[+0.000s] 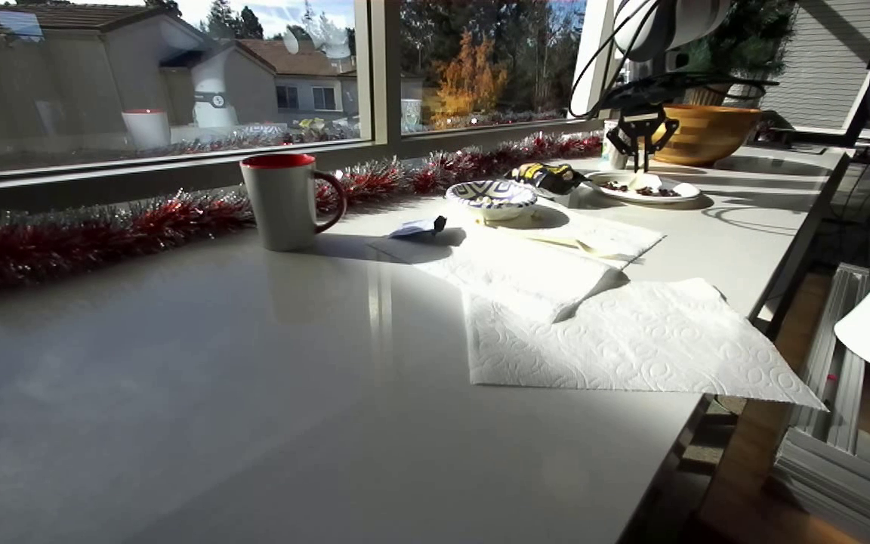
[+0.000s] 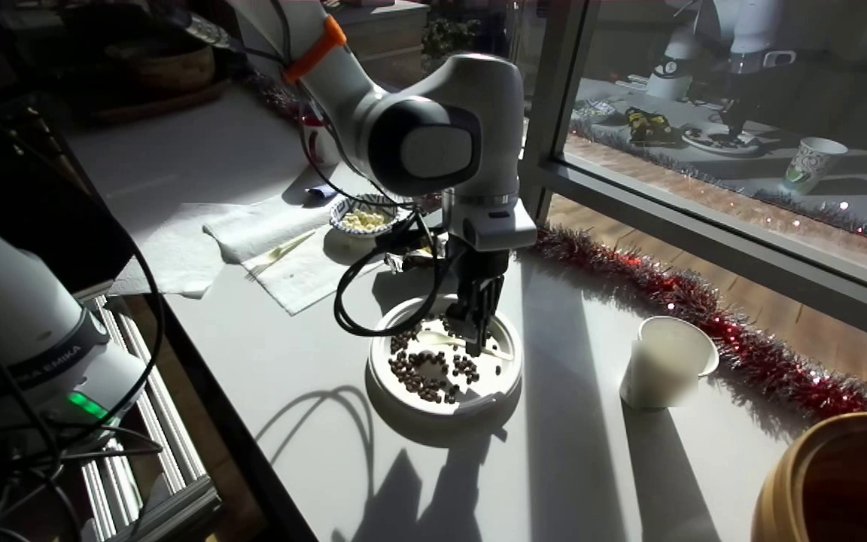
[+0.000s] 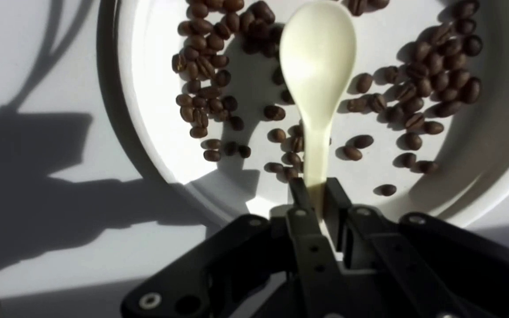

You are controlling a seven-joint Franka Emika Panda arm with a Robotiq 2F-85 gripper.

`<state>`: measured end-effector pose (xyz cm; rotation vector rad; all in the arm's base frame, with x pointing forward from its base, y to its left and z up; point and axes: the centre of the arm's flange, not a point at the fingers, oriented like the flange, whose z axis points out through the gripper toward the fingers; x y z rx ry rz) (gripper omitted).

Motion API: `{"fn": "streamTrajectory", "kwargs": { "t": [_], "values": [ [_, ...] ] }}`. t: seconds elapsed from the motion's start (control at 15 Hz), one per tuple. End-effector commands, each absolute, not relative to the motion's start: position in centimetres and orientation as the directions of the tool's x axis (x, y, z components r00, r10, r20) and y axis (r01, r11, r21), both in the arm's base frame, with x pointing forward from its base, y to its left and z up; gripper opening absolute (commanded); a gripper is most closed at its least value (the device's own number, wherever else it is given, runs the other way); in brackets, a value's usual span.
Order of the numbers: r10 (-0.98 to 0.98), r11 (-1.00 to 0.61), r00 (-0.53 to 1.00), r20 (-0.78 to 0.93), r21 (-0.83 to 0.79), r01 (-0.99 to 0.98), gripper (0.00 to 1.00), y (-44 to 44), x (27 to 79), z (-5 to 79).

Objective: Use the white spoon to place some items from the white plate and place them in the bowl on the left.

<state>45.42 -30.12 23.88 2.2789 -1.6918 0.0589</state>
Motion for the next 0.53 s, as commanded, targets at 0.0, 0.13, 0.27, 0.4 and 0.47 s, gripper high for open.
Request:
{"fn": "streamTrajectory", "kwargs": {
  "t": [0.0,0.13,0.27,0.4,0.47],
  "values": [
    [-0.929,-0.232,0.278,0.243,0.200,-0.952,0.03,-28.6,45.3,23.6],
    [-0.932,-0.216,0.262,0.252,0.197,-0.956,0.03,-28.0,45.5,23.4],
    [-0.930,-0.201,0.248,0.270,0.189,-0.961,0.03,-27.6,45.7,23.4],
    [-0.924,-0.193,0.242,0.296,0.184,-0.964,0.03,-27.3,45.8,23.4],
    [-0.920,-0.190,0.241,0.308,0.185,-0.964,0.03,-27.1,45.9,23.5]
  ]
}}
